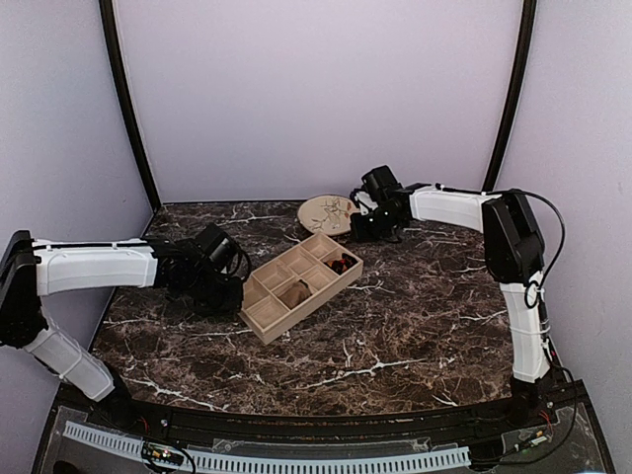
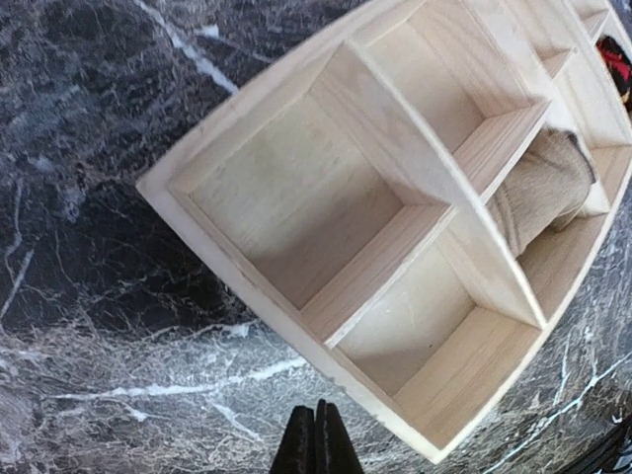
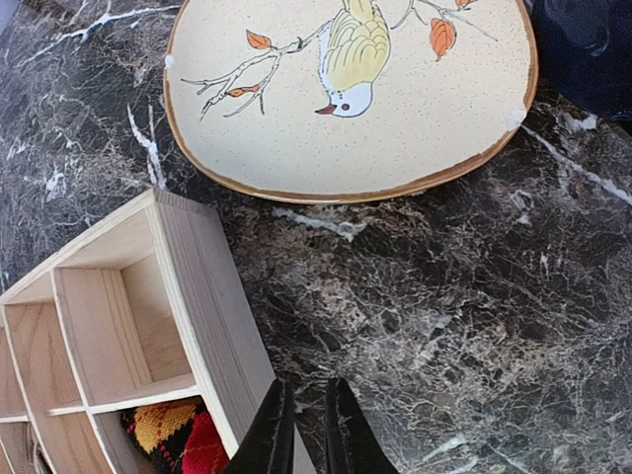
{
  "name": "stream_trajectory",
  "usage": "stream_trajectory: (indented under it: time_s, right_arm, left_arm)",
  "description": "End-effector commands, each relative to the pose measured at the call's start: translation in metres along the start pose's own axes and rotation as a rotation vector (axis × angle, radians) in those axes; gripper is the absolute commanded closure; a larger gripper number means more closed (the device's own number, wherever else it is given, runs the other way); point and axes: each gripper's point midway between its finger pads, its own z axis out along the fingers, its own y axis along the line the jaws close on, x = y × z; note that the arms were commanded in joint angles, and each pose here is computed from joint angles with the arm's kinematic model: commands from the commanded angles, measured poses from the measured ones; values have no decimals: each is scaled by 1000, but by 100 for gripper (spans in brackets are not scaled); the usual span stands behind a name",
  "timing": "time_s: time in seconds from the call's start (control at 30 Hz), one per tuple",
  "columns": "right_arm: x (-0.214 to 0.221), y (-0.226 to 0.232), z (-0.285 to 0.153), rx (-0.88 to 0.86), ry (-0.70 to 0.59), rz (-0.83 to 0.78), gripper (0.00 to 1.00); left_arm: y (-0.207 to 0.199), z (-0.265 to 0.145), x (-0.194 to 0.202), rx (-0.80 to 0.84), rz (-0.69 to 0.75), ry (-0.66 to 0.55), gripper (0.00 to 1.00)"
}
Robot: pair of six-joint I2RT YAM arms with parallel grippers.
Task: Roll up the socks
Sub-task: Adjust the storage box at the center of the board.
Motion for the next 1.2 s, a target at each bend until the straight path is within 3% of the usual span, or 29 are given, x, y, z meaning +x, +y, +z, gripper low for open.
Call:
stream_trajectory:
  time_s: [0.0,0.37,1.17]
  right_arm:
    - [11,6,8,-47,35,1,88]
    - [56,13,19,-96,127,15,89]
    - [107,52,-20,-173,134,27,90]
  left_arm:
    - [10,20,20,-34,-28,53,100]
    - [22,46,27,-85,-6,65,100]
    - [7,66,-38,-86,150,-56,100]
